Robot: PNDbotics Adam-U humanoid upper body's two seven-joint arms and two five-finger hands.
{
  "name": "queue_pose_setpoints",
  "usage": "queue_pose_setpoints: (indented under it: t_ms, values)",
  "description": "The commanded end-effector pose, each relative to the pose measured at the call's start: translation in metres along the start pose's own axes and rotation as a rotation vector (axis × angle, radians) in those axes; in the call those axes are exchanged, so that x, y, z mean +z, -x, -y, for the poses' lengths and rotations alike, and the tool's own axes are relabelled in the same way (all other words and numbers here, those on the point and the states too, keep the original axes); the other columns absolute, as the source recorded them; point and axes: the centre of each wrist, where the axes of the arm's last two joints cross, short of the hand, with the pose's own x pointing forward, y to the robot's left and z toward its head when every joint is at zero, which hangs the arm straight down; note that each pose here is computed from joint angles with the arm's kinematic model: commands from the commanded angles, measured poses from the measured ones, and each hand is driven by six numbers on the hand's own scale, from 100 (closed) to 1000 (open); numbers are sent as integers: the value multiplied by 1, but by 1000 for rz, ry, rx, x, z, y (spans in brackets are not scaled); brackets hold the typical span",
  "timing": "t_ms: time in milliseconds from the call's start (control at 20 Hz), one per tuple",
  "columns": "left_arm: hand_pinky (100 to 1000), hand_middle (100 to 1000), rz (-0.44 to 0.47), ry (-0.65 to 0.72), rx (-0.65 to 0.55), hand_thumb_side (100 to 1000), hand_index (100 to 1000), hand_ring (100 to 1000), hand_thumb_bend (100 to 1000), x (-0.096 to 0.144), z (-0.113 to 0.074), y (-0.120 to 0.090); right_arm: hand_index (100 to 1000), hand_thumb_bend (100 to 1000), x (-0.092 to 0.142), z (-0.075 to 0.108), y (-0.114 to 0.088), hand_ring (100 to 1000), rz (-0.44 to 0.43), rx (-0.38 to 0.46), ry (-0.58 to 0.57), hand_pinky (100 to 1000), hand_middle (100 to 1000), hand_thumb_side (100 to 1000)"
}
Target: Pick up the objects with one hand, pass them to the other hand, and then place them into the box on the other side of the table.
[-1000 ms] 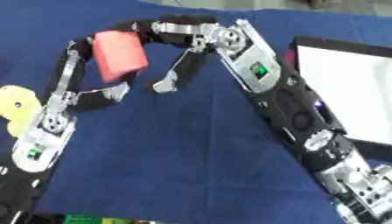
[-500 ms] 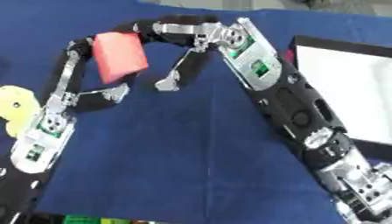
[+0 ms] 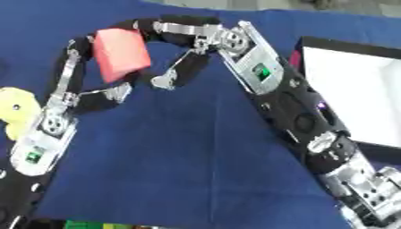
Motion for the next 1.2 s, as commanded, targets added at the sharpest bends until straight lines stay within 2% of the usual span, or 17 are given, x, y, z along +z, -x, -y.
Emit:
queue_pose_setpoints:
  t_ms: [50, 450, 750, 850, 900, 1050, 1150, 1200]
  values:
    - [792, 310, 74, -3, 15, 166, 532, 507, 100, -17, 2, -14, 1000, 109, -3, 1, -3, 1000, -8, 1, 15, 1000, 933, 100]
    - [792, 312, 74, 11, 16, 165, 533, 508, 100, -16, 4, -14, 983, 100, -3, 1, -3, 1000, -22, -42, 59, 1000, 888, 100]
    - [795, 330, 63, 20, 10, 205, 556, 515, 100, -14, 4, -12, 891, 100, -3, 1, -3, 1000, -31, -92, 82, 1000, 831, 100]
    - [811, 383, 55, 31, -2, 129, 616, 542, 100, -14, 4, -11, 842, 100, -3, 1, -3, 1000, -34, -105, 84, 992, 799, 100]
    - [826, 415, 51, 39, -11, 121, 650, 561, 100, -14, 4, -10, 829, 100, -3, 1, -3, 1000, -36, -110, 84, 986, 788, 100]
    - [868, 500, 39, 73, -51, 139, 746, 626, 112, -13, 3, -10, 809, 100, -2, 2, -3, 1000, -40, -125, 89, 976, 775, 100]
    - [879, 539, 28, 95, -80, 145, 792, 659, 162, -13, 3, -9, 804, 100, -2, 2, -3, 1000, -42, -135, 96, 972, 773, 100]
    - [889, 569, 22, 105, -93, 186, 828, 686, 195, -12, 2, -9, 802, 100, -1, 3, -3, 1000, -42, -139, 99, 970, 770, 100]
